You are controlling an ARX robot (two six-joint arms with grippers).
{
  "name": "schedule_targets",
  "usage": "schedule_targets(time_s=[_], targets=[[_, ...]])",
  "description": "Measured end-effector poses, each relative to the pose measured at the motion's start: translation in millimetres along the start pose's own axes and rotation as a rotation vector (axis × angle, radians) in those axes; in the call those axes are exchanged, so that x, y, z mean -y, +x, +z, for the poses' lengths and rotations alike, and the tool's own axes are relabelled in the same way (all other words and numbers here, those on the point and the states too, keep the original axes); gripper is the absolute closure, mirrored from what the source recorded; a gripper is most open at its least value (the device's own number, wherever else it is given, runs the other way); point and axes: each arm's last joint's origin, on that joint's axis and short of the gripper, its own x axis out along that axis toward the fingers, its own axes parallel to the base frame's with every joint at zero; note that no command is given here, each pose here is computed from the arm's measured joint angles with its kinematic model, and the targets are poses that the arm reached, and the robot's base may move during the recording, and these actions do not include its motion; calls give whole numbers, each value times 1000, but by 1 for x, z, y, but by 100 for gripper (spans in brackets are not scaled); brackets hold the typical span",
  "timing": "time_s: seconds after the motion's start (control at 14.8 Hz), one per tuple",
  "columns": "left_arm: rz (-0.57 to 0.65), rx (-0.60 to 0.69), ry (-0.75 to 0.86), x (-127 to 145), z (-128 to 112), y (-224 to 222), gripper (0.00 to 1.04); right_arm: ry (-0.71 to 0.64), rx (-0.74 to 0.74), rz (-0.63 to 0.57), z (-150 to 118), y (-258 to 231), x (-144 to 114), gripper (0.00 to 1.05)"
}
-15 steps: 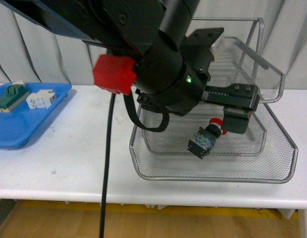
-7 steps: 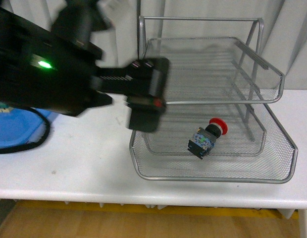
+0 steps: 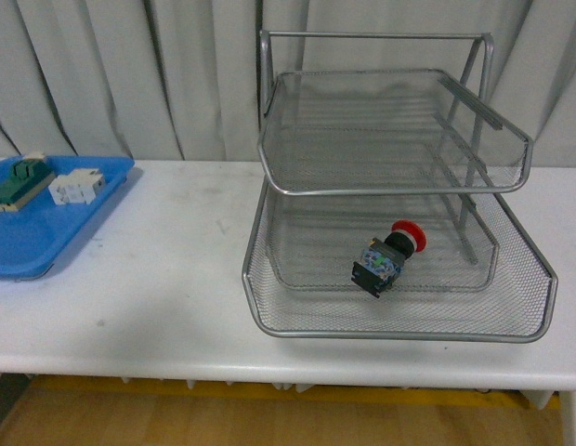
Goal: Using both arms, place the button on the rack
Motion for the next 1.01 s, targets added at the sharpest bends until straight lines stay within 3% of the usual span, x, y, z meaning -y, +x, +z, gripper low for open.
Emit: schedule_targets(time_s=[0.14,0.54,0.61,0.74,1.01], targets=[[2,5,2,-8,-5,-14,103,0,1,0,0,0,0,6],[19,-1,1,-29,-18,-44,103,0,0,0,0,0,0,6],[-5,40,1,-28,-21,-48,103,0,0,0,0,0,0,6],[-4,-9,1,-28,-28,-54,103,0,0,0,0,0,0,6],[-4,15,2,-28,-23,-65,103,0,0,0,0,0,0,6]])
